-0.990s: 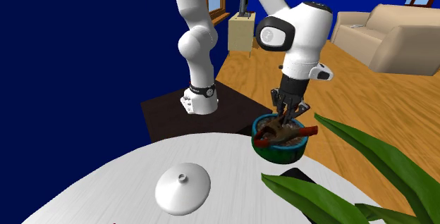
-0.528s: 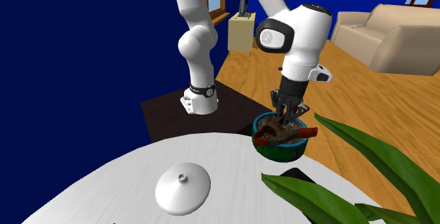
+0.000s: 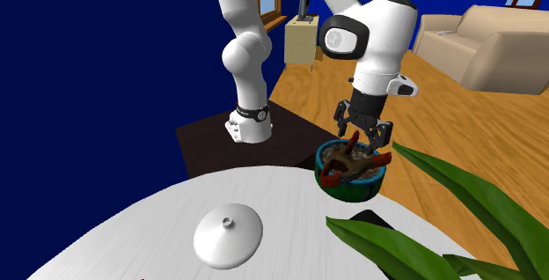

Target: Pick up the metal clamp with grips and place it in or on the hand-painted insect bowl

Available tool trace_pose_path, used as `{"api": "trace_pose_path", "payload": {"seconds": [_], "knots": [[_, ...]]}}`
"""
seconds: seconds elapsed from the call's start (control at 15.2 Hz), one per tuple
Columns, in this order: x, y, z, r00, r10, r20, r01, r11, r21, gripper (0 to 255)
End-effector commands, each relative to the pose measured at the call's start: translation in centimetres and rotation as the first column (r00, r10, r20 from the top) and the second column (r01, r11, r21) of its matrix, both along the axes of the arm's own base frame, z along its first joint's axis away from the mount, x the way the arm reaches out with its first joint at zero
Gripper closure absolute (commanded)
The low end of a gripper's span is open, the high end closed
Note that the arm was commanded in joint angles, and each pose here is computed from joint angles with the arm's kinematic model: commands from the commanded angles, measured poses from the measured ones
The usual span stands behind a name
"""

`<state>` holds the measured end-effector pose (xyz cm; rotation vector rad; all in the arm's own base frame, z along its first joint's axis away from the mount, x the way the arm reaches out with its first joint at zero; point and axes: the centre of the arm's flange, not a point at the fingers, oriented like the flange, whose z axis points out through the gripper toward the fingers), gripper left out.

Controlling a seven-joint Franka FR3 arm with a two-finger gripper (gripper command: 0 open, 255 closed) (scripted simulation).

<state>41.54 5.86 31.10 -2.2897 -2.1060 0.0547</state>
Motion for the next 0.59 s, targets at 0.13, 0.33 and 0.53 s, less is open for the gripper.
{"api": "trace_pose_path", "payload": {"seconds": [0.13, 0.33, 0.53], "knots": [[0.1, 0.3, 3.4, 1.000, 0.000, -0.001, 0.000, 1.000, -0.001, 0], [0.0, 0.3, 3.4, 1.000, 0.000, -0.001, 0.000, 1.000, -0.001, 0], [0.1, 0.3, 3.4, 1.000, 0.000, -0.001, 0.000, 1.000, -0.001, 0]]}}
